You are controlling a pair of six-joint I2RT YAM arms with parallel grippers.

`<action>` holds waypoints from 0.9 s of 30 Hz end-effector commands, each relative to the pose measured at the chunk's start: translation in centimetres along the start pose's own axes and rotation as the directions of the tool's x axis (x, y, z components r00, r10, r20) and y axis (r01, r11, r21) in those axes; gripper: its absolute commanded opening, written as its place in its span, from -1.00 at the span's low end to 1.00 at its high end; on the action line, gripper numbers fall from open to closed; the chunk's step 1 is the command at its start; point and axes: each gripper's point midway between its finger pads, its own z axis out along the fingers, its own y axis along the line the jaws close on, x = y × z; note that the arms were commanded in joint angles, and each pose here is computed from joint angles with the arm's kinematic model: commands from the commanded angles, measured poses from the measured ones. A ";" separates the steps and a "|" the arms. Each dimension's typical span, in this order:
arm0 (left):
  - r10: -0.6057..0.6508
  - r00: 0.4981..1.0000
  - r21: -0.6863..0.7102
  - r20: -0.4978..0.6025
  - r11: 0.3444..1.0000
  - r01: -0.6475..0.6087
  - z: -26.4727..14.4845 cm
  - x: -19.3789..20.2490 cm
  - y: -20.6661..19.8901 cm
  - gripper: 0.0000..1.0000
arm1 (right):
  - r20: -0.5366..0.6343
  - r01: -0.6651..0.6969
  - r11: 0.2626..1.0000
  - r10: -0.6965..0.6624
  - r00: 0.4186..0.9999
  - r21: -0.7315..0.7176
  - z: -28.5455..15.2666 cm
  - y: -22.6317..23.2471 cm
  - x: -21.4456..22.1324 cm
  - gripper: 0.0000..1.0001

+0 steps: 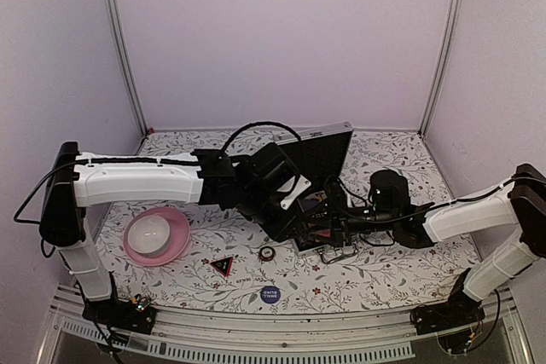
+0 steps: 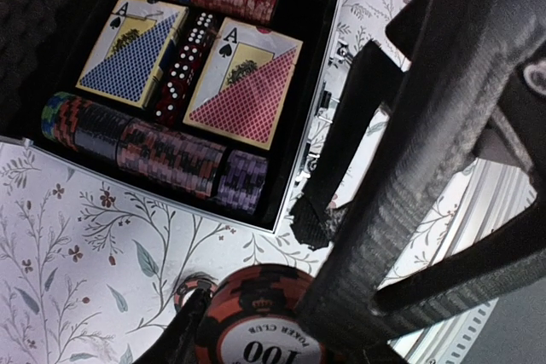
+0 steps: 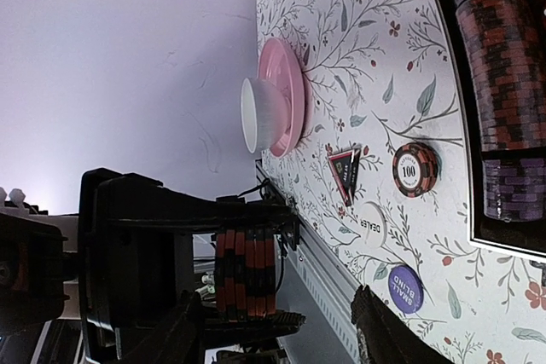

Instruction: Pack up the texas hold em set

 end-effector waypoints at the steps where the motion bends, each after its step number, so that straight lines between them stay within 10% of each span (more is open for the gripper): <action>1: 0.015 1.000 0.022 0.008 1.000 -0.015 0.0 -0.6 -0.7 -0.50 | -0.019 0.019 0.998 -0.020 1.000 -0.059 0.5 1.5 0.2 0.17; 27: 0.021 0.999 0.056 0.025 0.998 -0.022 0.0 -0.9 -1.8 -0.51 | -0.060 0.032 0.995 -0.038 0.997 -0.091 1.7 2.5 0.7 -0.32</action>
